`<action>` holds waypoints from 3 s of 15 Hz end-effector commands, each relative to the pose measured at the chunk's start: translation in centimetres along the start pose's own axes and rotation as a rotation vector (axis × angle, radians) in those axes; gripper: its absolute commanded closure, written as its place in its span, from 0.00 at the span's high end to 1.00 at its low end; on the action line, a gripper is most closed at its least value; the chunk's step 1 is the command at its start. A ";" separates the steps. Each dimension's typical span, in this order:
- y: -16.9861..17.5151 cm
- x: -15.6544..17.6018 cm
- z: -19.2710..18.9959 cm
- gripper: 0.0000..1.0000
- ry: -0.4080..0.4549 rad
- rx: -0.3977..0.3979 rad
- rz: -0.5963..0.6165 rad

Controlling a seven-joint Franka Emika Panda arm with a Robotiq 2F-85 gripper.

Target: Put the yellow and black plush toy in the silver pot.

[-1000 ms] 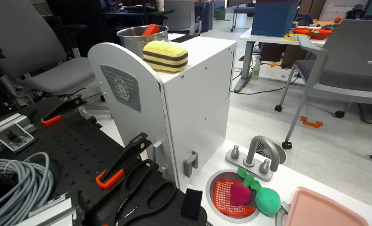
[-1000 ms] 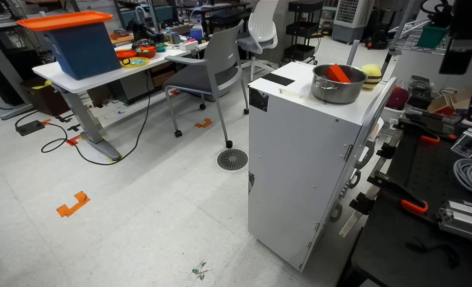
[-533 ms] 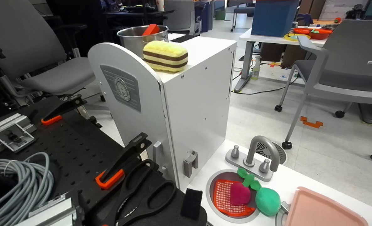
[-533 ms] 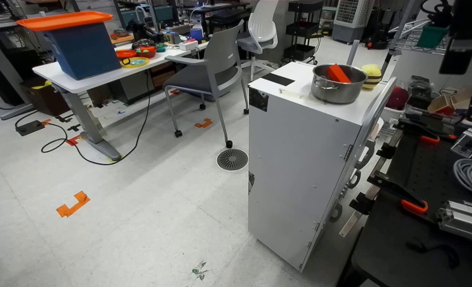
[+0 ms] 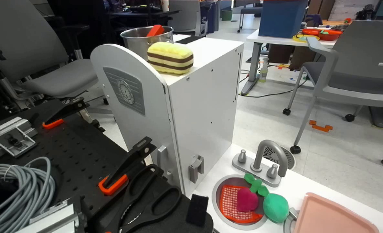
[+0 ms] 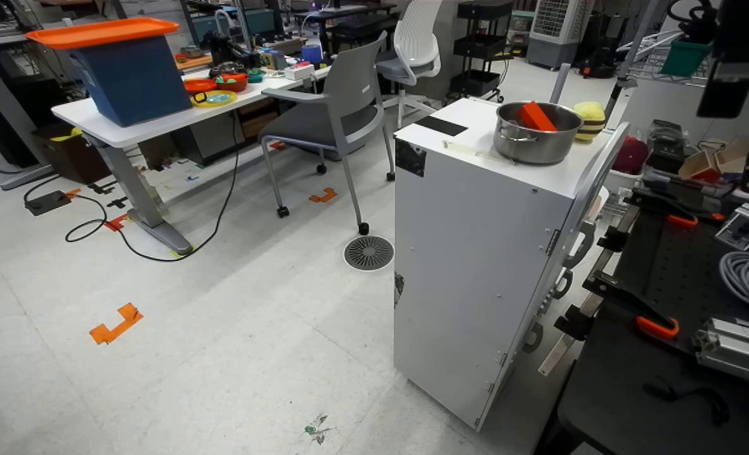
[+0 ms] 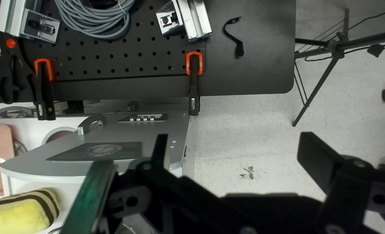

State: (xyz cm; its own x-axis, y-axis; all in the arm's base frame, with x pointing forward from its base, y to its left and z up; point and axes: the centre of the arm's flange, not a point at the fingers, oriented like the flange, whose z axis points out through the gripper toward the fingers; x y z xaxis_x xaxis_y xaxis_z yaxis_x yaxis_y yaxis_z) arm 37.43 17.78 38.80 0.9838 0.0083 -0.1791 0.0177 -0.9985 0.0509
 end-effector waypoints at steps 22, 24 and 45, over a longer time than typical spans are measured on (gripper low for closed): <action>1.6 0.6 -1.0 1.00 0.021 0.021 0.052; 2.8 1.2 -2.0 1.00 0.034 0.038 0.102; 22.2 7.4 -1.3 1.00 0.064 0.119 0.782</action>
State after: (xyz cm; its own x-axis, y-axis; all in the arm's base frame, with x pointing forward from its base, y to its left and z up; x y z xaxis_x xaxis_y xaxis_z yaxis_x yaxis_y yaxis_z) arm 45.10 -2.37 40.35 0.7602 -0.6449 -0.0787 -0.6435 -0.7641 0.0459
